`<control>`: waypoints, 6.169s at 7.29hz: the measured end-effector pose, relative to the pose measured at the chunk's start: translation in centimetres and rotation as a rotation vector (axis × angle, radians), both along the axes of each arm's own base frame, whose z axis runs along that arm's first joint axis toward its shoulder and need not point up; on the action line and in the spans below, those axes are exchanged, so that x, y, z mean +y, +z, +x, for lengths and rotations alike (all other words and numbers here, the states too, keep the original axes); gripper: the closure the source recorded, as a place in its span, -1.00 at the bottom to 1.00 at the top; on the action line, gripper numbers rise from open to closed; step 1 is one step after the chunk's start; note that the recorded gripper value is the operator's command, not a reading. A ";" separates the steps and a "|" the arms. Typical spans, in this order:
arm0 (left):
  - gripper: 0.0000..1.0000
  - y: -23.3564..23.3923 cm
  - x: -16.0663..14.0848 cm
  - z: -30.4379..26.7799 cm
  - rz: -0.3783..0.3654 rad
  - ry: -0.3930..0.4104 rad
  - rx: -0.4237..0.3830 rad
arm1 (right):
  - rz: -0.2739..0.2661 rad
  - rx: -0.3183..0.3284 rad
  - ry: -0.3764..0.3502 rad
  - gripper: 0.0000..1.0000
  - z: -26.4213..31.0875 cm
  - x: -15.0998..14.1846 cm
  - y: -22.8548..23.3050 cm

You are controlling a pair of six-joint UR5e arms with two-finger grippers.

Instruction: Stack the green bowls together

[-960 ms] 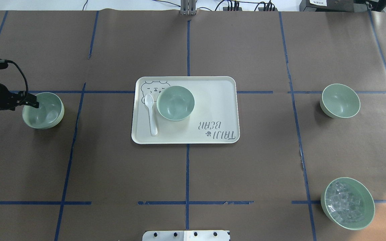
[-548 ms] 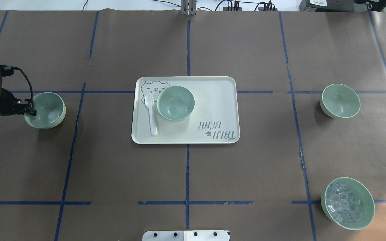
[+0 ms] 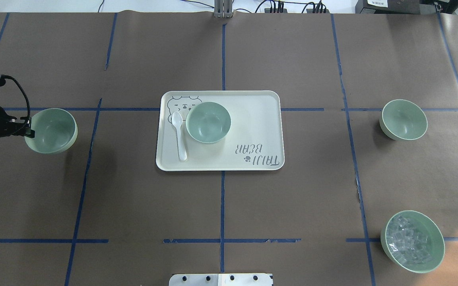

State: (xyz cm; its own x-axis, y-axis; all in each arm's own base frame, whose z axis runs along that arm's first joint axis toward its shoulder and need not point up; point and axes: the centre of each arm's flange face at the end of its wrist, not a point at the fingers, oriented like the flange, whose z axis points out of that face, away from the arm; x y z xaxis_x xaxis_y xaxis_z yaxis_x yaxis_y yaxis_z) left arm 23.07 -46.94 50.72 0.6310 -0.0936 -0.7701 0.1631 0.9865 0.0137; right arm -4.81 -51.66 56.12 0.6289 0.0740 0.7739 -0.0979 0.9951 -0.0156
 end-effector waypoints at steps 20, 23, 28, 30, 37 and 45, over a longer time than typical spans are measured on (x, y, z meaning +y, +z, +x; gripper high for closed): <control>1.00 -29.4 -2.7 24.0 -0.267 -0.181 0.171 | 0.085 -0.124 0.027 1.00 -12.6 -2.5 2.0; 1.00 -29.1 -2.2 28.6 -0.244 -0.181 0.183 | 0.097 -0.169 0.036 1.00 -11.7 -4.4 -0.6; -1.00 -28.4 -3.1 28.4 -0.240 -0.194 0.180 | 0.097 -0.190 0.039 1.00 -11.6 -5.0 -1.7; -1.00 -28.2 -3.5 28.0 -0.235 -0.205 0.178 | 0.104 -0.194 0.039 1.00 -11.6 -5.1 -2.2; -1.00 -24.6 -9.0 15.2 -0.052 -0.093 0.100 | 0.070 -0.344 0.049 1.00 -24.5 -8.6 -20.6; -1.00 -12.5 -12.2 -1.4 0.160 -0.024 -0.096 | 0.100 -0.277 0.061 1.00 -45.9 -0.8 -33.5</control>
